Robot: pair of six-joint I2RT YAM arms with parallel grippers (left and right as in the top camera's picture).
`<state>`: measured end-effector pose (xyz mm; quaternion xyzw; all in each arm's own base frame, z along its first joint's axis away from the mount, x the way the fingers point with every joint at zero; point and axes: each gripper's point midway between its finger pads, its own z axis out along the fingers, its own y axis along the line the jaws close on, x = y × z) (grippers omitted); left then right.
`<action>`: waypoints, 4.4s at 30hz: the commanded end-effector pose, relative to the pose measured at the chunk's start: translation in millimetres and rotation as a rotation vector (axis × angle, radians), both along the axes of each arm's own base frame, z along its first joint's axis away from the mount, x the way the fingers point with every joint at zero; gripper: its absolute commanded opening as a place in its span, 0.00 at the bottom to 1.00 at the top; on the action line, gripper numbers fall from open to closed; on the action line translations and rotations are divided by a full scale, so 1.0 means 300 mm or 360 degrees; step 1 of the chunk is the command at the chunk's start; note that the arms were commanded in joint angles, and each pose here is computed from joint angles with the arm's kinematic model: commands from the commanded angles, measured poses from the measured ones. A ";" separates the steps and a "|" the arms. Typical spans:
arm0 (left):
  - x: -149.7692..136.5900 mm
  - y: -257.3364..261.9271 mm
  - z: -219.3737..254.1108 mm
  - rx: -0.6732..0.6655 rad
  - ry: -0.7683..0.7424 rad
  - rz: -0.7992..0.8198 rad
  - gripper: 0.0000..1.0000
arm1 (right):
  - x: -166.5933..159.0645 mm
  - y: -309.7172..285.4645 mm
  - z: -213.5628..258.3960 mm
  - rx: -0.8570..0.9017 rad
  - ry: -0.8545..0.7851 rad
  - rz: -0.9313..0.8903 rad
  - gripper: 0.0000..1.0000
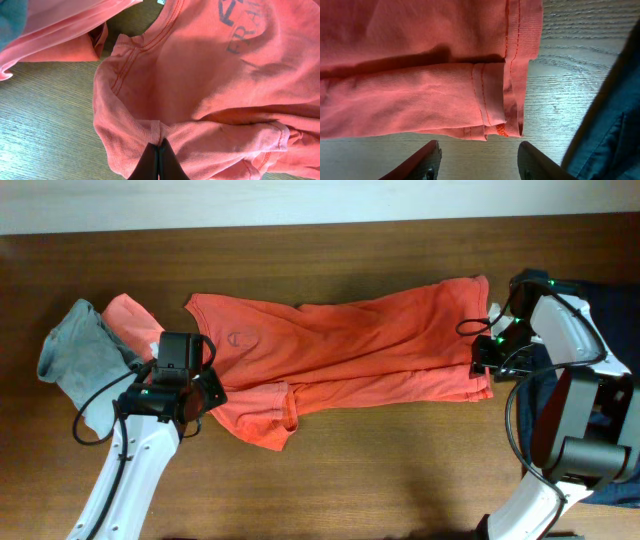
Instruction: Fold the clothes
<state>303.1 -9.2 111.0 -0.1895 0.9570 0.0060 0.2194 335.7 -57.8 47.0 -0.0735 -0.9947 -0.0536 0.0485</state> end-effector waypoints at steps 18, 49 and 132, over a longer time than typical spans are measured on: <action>0.002 0.016 0.001 0.0042 -0.0002 -0.0003 0.01 | -0.047 0.010 -0.092 -0.0009 0.0081 -0.0005 0.54; 0.078 -0.041 0.260 -0.0019 -0.0294 -0.0223 0.00 | 0.084 0.052 0.543 0.0026 -0.0684 0.0021 0.04; -0.273 -0.113 -0.178 -0.0569 0.1409 -0.0662 0.00 | -0.320 -0.057 0.112 -0.0118 0.0454 -0.0244 0.04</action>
